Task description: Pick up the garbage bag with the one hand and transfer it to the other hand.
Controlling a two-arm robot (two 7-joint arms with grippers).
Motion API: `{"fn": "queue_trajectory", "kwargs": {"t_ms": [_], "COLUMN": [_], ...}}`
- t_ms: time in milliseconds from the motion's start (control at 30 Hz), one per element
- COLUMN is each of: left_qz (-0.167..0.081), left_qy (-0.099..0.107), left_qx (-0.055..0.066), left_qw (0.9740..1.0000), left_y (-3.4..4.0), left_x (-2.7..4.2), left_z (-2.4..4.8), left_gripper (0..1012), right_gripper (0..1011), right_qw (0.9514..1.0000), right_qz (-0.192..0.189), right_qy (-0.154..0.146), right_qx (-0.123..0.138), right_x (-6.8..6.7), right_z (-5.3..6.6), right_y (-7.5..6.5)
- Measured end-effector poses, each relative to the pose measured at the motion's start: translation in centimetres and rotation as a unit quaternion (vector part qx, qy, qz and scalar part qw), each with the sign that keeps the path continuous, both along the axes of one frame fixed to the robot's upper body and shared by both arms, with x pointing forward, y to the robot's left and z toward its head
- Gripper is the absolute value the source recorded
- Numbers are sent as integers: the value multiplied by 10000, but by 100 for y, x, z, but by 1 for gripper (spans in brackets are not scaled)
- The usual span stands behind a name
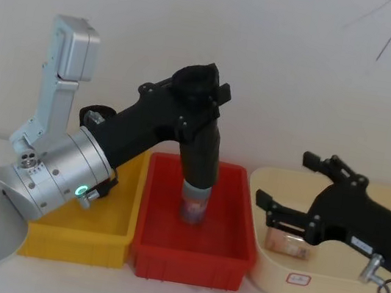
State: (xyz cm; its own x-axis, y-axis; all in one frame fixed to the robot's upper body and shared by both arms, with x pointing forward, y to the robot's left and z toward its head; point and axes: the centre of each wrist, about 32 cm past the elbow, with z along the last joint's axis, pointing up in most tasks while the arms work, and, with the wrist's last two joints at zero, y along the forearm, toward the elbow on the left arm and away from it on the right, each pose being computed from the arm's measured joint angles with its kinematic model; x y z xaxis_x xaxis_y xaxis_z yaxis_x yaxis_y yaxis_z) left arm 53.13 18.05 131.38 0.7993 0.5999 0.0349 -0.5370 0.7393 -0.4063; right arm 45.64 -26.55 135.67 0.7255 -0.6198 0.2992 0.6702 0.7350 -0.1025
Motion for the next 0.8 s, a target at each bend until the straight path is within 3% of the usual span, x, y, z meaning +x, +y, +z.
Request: {"fn": "queue_trajectory", "kwargs": {"t_ms": [367,800], "left_qz": [3,7], "left_qy": [14,24], "left_qx": [16,24], "left_qw": [10000,10000], "left_y": [-11,-16], "left_x": [-1,-2], "left_z": [-12,-20], "left_gripper": [413,413], "right_gripper": [1000,999], "right_qw": [9975,9956], "right_qz": [60,204], "right_qy": [658,818], "right_qx": [239,398], "right_x": [165,315], "right_z": [-72,-97], "right_y": [120,292]}}
